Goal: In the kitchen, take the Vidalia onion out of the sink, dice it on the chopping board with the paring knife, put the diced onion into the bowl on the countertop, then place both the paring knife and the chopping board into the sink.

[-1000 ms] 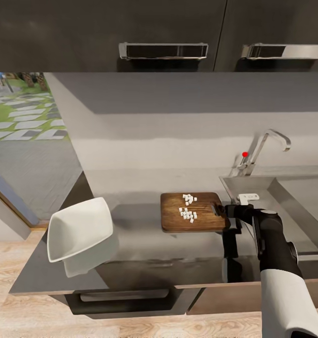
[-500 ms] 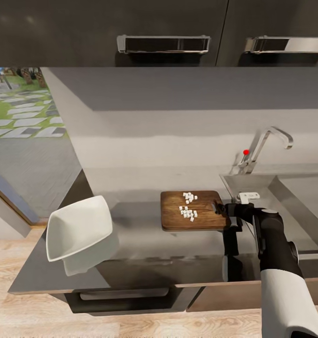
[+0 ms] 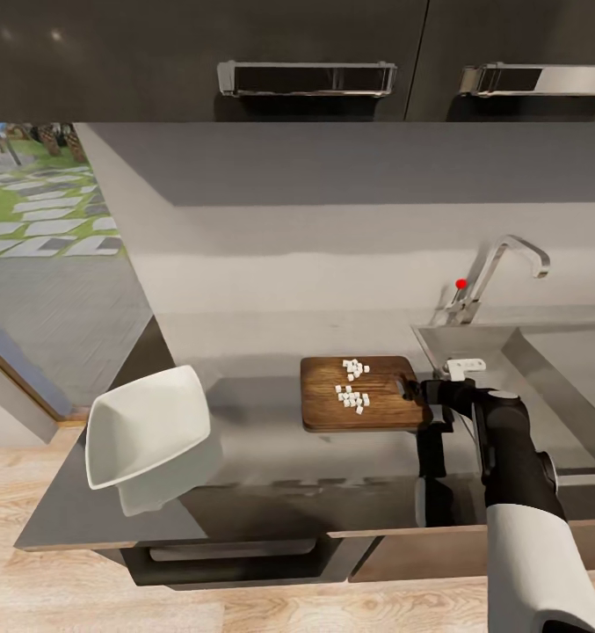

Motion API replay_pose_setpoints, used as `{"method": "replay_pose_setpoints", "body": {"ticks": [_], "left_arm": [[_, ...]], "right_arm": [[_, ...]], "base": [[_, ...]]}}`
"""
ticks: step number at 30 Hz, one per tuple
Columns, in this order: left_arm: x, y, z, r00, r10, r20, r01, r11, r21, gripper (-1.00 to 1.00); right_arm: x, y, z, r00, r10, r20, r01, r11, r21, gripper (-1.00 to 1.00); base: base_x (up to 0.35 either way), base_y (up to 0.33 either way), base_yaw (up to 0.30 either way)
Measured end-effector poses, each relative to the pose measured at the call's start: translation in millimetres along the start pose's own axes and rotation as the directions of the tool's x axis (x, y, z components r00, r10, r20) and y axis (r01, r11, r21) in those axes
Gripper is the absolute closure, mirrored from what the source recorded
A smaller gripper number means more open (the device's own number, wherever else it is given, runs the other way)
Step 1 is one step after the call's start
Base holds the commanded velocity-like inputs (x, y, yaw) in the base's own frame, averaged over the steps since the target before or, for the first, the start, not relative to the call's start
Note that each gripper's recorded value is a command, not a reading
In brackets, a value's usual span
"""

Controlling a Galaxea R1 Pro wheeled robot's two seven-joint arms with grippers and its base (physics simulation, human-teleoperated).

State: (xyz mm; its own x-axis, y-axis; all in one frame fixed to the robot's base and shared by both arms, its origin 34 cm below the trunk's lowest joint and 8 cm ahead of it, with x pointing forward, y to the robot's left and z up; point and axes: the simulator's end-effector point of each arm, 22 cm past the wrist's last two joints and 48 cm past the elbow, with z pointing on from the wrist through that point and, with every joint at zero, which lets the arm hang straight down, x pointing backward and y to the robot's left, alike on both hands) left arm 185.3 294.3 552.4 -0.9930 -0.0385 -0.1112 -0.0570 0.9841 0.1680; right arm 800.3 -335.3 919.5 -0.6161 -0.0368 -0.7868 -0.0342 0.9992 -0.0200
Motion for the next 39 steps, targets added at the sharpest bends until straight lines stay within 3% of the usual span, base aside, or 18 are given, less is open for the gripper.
{"method": "replay_pose_setpoints", "body": {"ticks": [4, 5, 6, 39], "left_arm": [[0, 0, 0.0, 1.000, 0.000, 0.000, 0.000, 1.000, 0.000, -1.00], [0, 0, 0.0, 1.000, 0.000, 0.000, 0.000, 1.000, 0.000, -1.00], [0, 0, -0.1, 1.000, 0.000, 0.000, 0.000, 1.000, 0.000, -1.00], [0, 0, -0.1, 1.000, 0.000, 0.000, 0.000, 1.000, 0.000, -1.00]], "right_arm": [[-1, 1, -1.2, 1.000, -0.027, -0.004, 0.027, 0.999, 0.017, -1.00], [17, 9, 6.6, 0.999, -0.022, -0.047, 0.022, 1.000, -0.003, -1.00], [18, 14, 7.5, 0.998, -0.022, -0.051, 0.021, 1.000, -0.007, -1.00], [17, 16, 7.2, 0.998, -0.040, -0.052, 0.041, 0.999, 0.006, -1.00]], "base": [[0.000, 0.000, 0.000], [0.000, 0.000, 0.000], [0.000, 0.000, 0.000], [0.000, 0.000, 0.000]]}}
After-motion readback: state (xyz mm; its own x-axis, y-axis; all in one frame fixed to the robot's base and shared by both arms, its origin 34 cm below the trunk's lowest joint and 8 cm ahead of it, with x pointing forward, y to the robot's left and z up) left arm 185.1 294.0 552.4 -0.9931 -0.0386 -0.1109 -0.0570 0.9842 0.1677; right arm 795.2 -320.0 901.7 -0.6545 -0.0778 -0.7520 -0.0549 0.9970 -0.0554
